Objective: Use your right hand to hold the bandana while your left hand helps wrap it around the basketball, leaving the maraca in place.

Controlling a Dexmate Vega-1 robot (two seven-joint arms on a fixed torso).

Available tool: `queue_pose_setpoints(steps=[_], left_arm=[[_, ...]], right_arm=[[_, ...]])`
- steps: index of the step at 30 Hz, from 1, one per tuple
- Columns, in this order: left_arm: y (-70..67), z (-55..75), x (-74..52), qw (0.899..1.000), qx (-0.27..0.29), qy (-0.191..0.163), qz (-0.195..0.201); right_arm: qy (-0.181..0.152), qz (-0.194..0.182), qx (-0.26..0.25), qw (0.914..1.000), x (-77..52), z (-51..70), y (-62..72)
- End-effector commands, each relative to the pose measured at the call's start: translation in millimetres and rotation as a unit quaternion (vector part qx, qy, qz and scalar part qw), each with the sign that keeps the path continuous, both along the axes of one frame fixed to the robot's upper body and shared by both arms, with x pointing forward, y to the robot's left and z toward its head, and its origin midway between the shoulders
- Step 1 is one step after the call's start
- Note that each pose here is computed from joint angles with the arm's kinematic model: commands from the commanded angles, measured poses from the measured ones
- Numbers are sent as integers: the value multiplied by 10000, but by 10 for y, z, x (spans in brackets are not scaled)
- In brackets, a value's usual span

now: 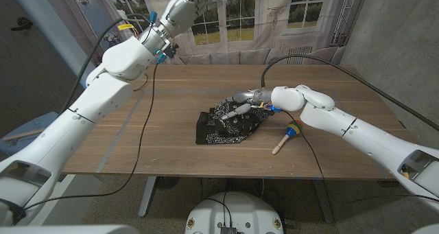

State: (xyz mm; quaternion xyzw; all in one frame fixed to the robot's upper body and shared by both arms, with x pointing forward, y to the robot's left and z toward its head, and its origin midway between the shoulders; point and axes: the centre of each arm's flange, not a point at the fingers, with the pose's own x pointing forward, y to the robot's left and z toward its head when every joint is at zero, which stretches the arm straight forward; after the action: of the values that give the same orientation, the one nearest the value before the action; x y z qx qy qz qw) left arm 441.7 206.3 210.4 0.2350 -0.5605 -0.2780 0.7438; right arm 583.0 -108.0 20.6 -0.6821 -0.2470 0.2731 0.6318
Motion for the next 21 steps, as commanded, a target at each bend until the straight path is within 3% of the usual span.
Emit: queue_pose_setpoints(steps=[1, 8, 21], left_arm=[[43, -33, -23, 10000, -20, -1, -22], [80, -55, -21, 10000, -68, 21, 54], [209, -177, 135, 9987, -242, 276, 347]], right_arm=[[116, 381, 976, 9944, 11, 81, -101], [94, 677, 1704, 9830, 35, 130, -193], [-12, 1200, 3344, 9348, 147, 322, -402]])
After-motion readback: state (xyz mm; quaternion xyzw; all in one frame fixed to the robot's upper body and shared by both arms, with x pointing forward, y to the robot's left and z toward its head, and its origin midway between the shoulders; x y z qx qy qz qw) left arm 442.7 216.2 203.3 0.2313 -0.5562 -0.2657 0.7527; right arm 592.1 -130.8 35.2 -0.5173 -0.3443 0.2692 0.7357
